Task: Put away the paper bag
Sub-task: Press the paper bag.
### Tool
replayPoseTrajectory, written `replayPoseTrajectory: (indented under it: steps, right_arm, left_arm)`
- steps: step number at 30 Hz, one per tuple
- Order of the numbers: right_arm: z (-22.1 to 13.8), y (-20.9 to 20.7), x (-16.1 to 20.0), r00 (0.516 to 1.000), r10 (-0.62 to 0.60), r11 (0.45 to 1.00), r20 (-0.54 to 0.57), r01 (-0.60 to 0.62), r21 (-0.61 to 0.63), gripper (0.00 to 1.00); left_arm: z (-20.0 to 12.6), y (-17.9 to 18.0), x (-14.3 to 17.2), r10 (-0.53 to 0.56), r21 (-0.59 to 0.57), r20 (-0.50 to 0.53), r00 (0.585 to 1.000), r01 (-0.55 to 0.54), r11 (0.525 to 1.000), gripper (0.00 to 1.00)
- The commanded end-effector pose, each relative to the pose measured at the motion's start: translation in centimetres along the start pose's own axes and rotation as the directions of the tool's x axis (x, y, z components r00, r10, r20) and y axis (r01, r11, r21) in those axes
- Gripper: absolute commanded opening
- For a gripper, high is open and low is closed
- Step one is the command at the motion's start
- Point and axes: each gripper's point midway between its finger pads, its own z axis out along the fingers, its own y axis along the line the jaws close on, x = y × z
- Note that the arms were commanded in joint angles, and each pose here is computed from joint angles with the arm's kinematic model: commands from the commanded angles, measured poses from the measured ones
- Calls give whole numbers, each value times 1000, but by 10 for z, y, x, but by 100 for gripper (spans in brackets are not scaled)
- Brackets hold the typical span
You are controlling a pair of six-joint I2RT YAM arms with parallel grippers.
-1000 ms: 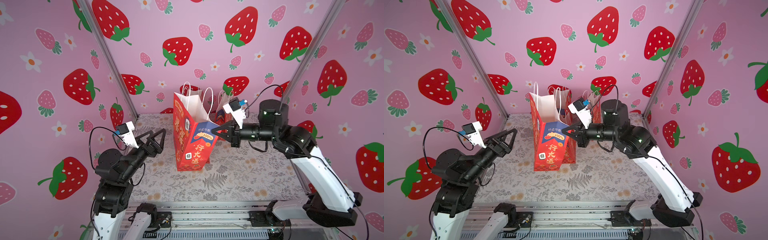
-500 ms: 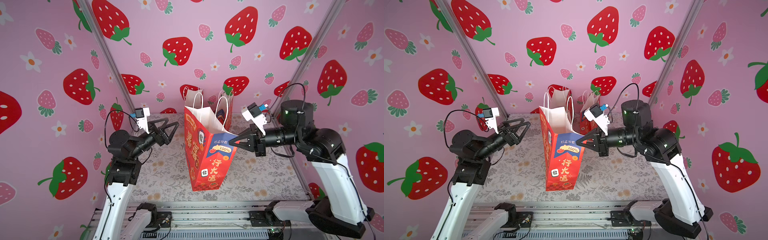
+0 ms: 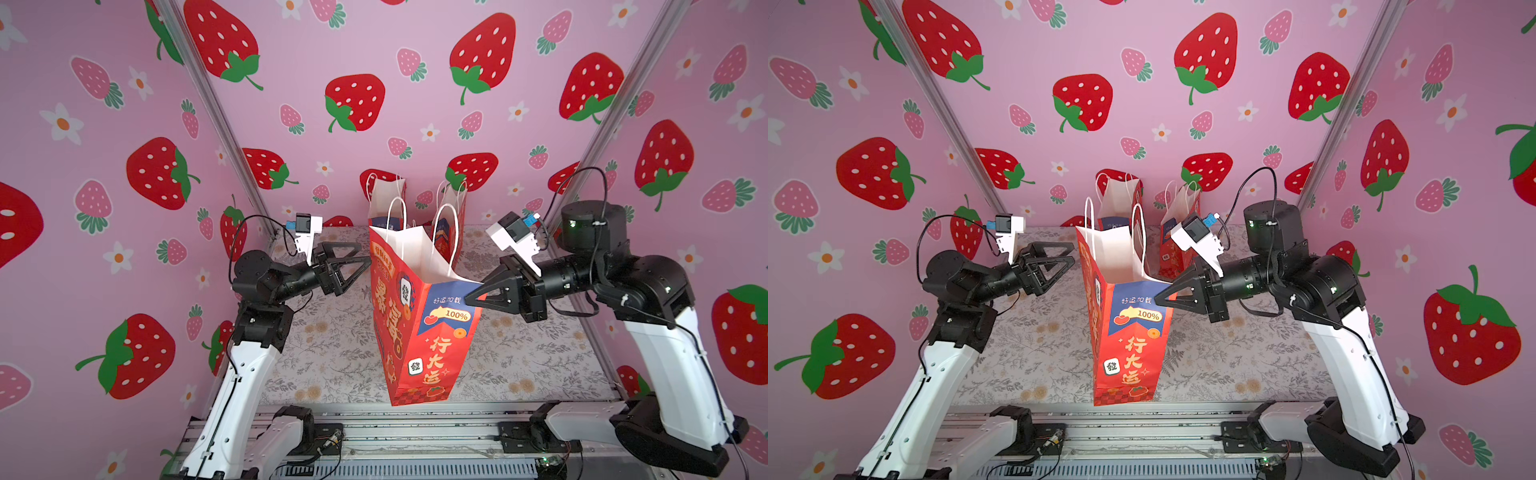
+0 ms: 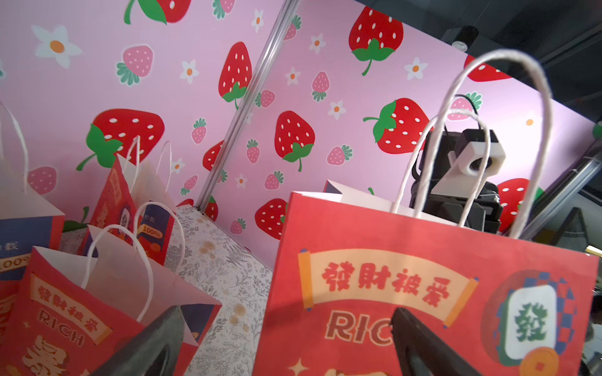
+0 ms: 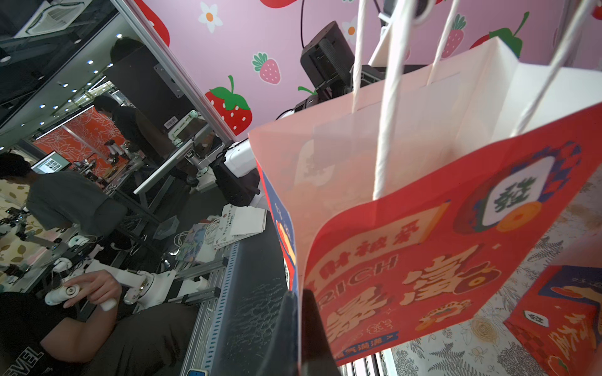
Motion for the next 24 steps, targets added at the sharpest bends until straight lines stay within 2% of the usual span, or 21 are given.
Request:
replayPoseTrajectory:
  steps: [1,5,8,10,15,17,24]
  right_arm:
    - [-9,24,1,999,-38,997,10,38,-69,0]
    - [-10,32,1,999,-46,993,16,47,-105,0]
    - [-10,33,1,999,-50,992,18,52,-114,0]
    - [-9,29,0,999,-44,994,16,46,-104,0]
    - [-11,24,0,999,-42,995,20,44,-88,0]
    - [-12,22,1,999,-37,996,21,39,-85,0]
    - [-18,22,2,999,-32,997,38,35,-76,0]
  left_arm:
    - [4,-30,3,66,122,-40,997,-61,991,97]
    - [11,-26,10,54,124,-75,996,-44,991,96]
    - [15,-27,13,44,157,-86,995,-30,987,90]
    - [17,-31,16,46,177,-94,995,-29,984,82]
    - [14,-46,19,78,212,-103,992,-54,976,51]
    - [12,-50,20,88,218,-101,991,-65,974,44]
    - [12,-59,22,107,244,-102,989,-80,966,33]
